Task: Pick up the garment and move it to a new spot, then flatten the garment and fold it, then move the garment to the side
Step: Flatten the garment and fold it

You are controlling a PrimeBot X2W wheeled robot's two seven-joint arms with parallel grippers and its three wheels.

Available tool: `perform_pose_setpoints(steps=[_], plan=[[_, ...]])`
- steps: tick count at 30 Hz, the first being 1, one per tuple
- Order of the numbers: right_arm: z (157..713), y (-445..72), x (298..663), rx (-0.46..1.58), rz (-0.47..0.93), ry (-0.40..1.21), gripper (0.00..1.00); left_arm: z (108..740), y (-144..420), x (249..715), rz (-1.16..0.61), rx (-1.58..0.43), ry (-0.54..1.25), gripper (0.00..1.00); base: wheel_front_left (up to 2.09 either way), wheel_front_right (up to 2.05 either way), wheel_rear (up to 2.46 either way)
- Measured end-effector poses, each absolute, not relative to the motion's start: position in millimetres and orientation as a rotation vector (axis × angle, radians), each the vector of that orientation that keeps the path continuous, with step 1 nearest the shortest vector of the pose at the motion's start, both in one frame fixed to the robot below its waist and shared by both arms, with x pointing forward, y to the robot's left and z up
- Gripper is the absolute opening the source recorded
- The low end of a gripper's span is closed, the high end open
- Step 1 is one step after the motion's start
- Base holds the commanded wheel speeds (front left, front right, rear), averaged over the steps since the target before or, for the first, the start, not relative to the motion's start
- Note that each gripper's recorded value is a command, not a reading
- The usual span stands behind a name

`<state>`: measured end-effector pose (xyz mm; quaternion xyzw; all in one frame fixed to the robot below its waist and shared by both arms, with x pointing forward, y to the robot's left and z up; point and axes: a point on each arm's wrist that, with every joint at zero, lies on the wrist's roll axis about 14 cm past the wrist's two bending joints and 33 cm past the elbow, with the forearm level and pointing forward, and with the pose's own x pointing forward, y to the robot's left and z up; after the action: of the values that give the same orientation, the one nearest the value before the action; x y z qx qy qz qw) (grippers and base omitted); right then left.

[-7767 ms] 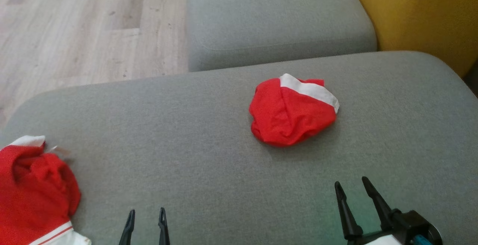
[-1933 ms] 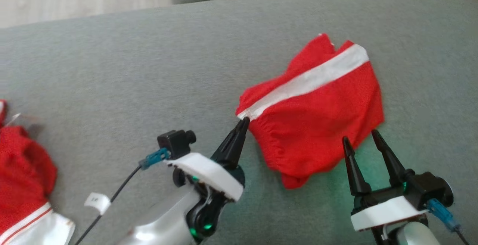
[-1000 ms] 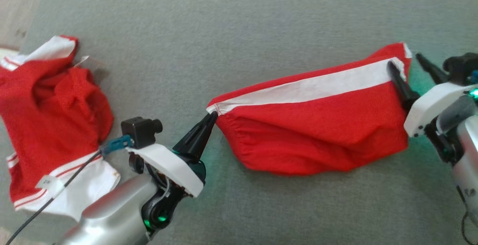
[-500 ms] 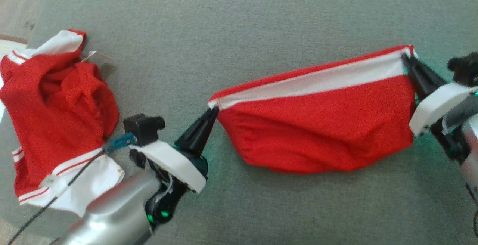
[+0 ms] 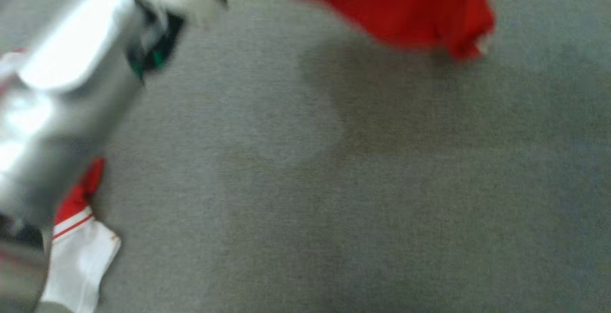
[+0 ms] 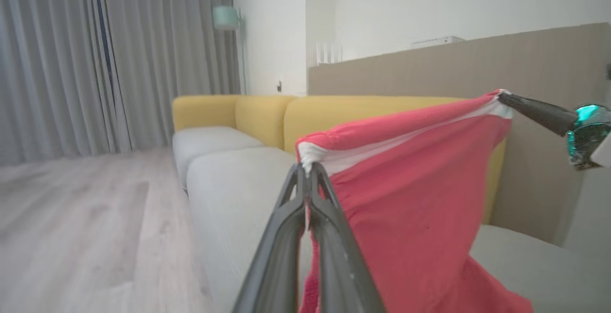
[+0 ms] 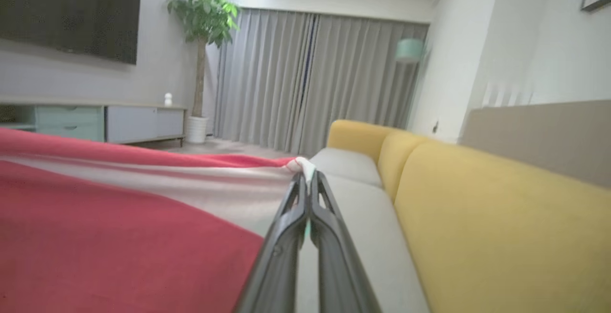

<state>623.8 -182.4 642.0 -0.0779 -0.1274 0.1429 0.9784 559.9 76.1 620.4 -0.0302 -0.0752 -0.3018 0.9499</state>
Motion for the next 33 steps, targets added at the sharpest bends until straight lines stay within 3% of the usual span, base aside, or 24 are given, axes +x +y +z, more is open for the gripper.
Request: perform_pose_setpoints(steps=[7,14,22,33], plan=[[719.5,-223.5,640.9,-0.213,0.174,-0.493,0.00,691.3,43.3,612.7,-0.636,-0.011,-0.372,0.00,0.00,0.00,0.00],[689.0,-239.9,638.8,-0.232,0.151,-0.445,0.00,619.8,27.3,612.2,-0.660,-0.066,-0.250,0.00,0.00,0.00,0.00],[544.8,-234.0,582.0,-0.128,0.190,-0.094,0.00,498.6,25.6,525.1,-0.728,0.034,0.004,0.00,0.00,0.00,0.00],[488.2,-235.1,452.5,0.033,0.155,0.052,0.00,442.8,33.8,385.0,-0.690,-0.014,0.172,0.00,0.00,0.00,0.00]])
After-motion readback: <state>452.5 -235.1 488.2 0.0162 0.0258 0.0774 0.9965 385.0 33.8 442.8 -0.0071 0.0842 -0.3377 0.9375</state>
